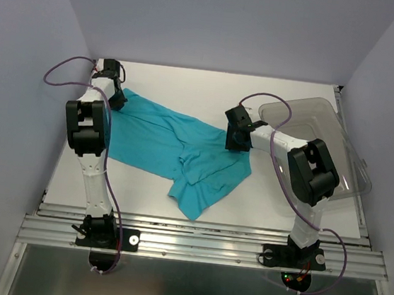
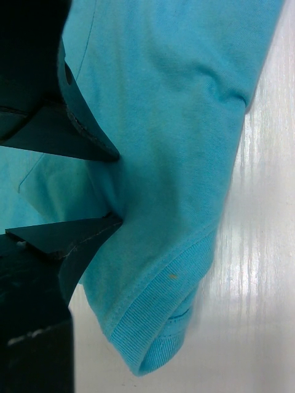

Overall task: Roll the t-shirts
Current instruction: Fold the T-shirt at the center of the board.

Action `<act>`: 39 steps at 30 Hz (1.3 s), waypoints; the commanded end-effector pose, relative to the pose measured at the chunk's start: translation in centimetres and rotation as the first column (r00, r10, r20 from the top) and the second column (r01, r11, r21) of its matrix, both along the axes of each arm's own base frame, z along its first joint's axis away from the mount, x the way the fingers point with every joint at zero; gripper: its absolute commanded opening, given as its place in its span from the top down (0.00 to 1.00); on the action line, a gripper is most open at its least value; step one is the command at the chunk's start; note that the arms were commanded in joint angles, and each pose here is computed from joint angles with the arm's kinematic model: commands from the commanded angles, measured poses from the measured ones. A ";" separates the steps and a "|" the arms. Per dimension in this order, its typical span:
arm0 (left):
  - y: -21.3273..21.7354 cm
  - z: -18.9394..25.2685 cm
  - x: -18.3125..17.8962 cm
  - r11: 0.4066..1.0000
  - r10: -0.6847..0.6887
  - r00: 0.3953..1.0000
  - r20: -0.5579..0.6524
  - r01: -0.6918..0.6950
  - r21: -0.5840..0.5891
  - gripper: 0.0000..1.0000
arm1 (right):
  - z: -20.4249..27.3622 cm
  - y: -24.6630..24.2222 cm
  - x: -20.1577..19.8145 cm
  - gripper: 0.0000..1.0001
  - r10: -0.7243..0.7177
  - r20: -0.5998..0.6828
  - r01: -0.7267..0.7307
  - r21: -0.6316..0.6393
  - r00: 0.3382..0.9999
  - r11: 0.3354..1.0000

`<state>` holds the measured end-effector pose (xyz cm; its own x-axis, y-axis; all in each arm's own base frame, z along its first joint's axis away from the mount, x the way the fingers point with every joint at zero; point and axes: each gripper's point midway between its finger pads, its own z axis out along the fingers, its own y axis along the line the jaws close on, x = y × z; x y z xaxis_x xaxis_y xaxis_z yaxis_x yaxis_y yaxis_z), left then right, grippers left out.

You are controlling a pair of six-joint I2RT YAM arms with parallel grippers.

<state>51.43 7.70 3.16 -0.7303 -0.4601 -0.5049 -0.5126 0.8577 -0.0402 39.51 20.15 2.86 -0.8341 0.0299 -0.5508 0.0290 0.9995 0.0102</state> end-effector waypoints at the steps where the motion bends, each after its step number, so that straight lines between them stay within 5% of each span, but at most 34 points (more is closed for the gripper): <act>1: 0.6 3.4 1.3 0.999 0.014 0.997 0.074 -0.016 0.031 1.00 | 0.8 -0.5 0.1 0.52 -0.005 0.016 0.005 -0.006 1.000 1.000; 15: 0.9 9.5 1.8 0.997 0.010 0.985 0.174 -0.022 0.069 1.00 | 0.5 -1.2 -0.2 0.52 -0.021 0.017 0.022 -0.033 1.000 0.999; 39: 1.4 5.8 -0.4 0.995 0.029 0.997 0.072 -0.035 0.095 1.00 | 0.5 -2.4 -0.3 0.52 -0.048 0.027 0.050 -0.058 0.998 0.997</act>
<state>51.64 8.86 7.55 -0.6865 -0.4404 -0.5785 -0.5342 0.8453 -0.0095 39.36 19.55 2.85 -0.8239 0.0385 -0.5654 0.0464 0.9989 0.0004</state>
